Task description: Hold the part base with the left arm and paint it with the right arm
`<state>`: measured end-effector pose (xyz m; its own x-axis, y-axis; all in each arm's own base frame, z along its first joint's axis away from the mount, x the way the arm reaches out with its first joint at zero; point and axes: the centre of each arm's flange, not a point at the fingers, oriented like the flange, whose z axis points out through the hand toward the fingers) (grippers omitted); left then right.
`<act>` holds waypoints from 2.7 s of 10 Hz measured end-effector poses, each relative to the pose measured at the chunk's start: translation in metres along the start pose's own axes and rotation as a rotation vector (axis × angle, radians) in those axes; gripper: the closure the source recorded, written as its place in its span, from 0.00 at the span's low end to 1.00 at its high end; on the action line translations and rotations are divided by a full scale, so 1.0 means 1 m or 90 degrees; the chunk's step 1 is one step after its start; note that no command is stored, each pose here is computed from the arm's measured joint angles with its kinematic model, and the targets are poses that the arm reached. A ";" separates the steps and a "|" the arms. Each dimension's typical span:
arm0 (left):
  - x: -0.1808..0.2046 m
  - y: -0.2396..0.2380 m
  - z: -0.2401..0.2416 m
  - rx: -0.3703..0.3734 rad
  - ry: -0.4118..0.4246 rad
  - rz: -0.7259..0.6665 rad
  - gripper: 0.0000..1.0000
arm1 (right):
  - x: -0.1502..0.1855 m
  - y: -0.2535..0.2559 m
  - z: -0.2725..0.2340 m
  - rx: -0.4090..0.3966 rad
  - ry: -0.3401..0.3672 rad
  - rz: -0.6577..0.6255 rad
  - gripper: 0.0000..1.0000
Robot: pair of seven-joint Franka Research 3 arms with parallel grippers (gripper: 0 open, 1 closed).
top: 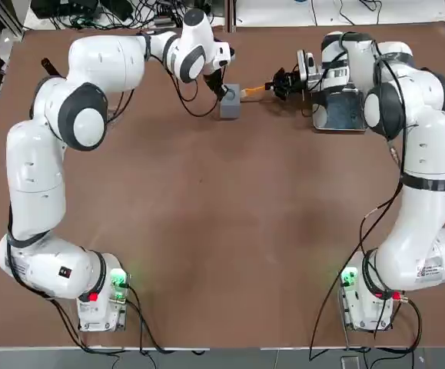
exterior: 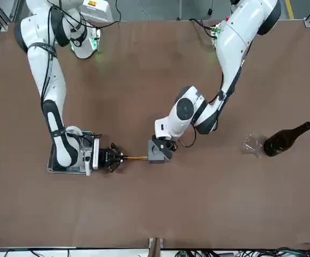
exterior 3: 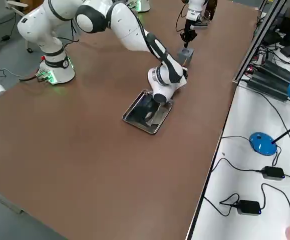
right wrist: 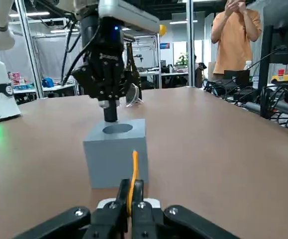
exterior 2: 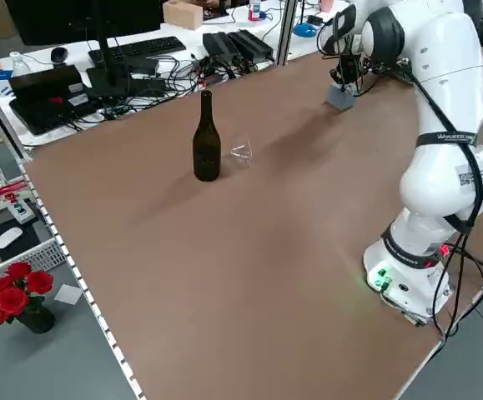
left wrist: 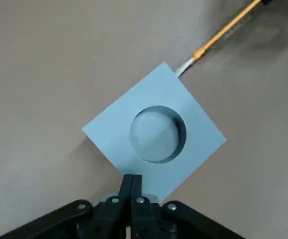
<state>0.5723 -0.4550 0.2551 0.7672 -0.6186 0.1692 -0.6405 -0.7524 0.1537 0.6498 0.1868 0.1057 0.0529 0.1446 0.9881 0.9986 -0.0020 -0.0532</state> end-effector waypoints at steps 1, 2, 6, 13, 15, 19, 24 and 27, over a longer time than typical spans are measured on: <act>0.000 0.000 0.000 0.000 0.000 0.000 0.97 | 0.004 0.003 0.001 -0.003 -0.001 0.010 0.96; 0.000 0.000 0.000 0.000 0.000 0.000 0.97 | 0.009 0.007 0.002 -0.006 0.000 0.018 0.96; 0.000 0.000 0.000 0.000 0.000 0.000 0.97 | 0.054 0.038 -0.007 -0.024 -0.010 0.058 0.96; 0.000 0.000 0.000 0.000 0.000 0.000 0.97 | 0.114 0.056 -0.199 -0.084 -0.226 0.269 0.96; 0.000 0.000 0.000 0.000 0.000 0.000 0.97 | 0.149 0.043 -0.250 -0.105 -0.297 0.393 0.96; 0.000 0.000 0.000 0.000 0.000 0.000 0.97 | 0.172 0.016 -0.322 -0.155 -0.323 0.588 0.96; 0.000 0.000 0.000 0.000 0.000 0.000 0.97 | 0.132 -0.032 -0.425 -0.292 -0.264 0.905 0.96; 0.005 -0.003 -0.008 0.002 0.011 -0.003 0.96 | 0.107 -0.040 -0.444 -0.329 -0.235 1.013 0.96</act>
<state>0.5780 -0.4538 0.2631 0.7697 -0.6110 0.1852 -0.6367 -0.7560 0.1522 0.6178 -0.2373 0.2773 0.9908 -0.1131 -0.0745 -0.1302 -0.6431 -0.7546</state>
